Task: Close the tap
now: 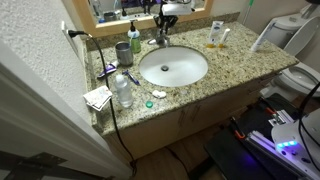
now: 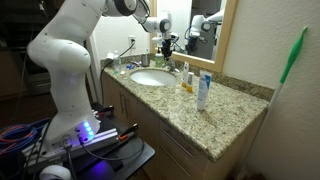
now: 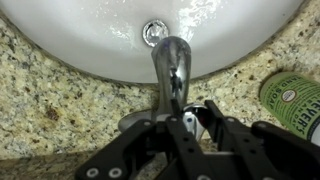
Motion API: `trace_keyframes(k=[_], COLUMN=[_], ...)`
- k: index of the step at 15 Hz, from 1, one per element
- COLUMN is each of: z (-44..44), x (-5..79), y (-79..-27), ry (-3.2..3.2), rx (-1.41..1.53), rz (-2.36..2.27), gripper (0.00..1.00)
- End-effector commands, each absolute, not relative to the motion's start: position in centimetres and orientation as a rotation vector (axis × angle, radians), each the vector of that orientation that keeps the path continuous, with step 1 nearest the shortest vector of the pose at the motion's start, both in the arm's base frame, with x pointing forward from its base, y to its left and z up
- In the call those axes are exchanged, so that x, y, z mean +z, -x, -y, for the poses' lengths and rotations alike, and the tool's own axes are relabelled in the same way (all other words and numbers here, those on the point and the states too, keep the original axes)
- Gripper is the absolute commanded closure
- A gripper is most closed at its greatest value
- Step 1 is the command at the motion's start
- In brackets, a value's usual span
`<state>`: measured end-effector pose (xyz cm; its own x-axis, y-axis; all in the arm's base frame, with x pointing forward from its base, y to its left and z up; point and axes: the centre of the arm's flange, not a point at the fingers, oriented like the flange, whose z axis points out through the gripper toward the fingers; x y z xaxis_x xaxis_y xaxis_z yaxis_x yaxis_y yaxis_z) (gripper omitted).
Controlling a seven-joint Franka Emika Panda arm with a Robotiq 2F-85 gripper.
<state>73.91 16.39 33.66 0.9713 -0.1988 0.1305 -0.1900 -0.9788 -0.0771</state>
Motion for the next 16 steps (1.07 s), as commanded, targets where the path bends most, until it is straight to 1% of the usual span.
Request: trace_keyframes(k=[1, 11, 12, 13, 16], z=[-15.7, -15.2, -16.3, -16.4, -16.4], x=[30.0, 28.4, 33.4, 33.7, 33.7], y=[-74.0, -73.3, -74.5, -74.6, -74.6], ry=[3.127, 3.120, 3.071, 3.068, 3.068], rx=[0.010, 0.086, -0.132, -0.144, -0.143], rz=[-0.332, -0.339, -0.317, -0.317, -0.315], gripper=[0.93, 0.93, 0.93, 0.71, 0.71])
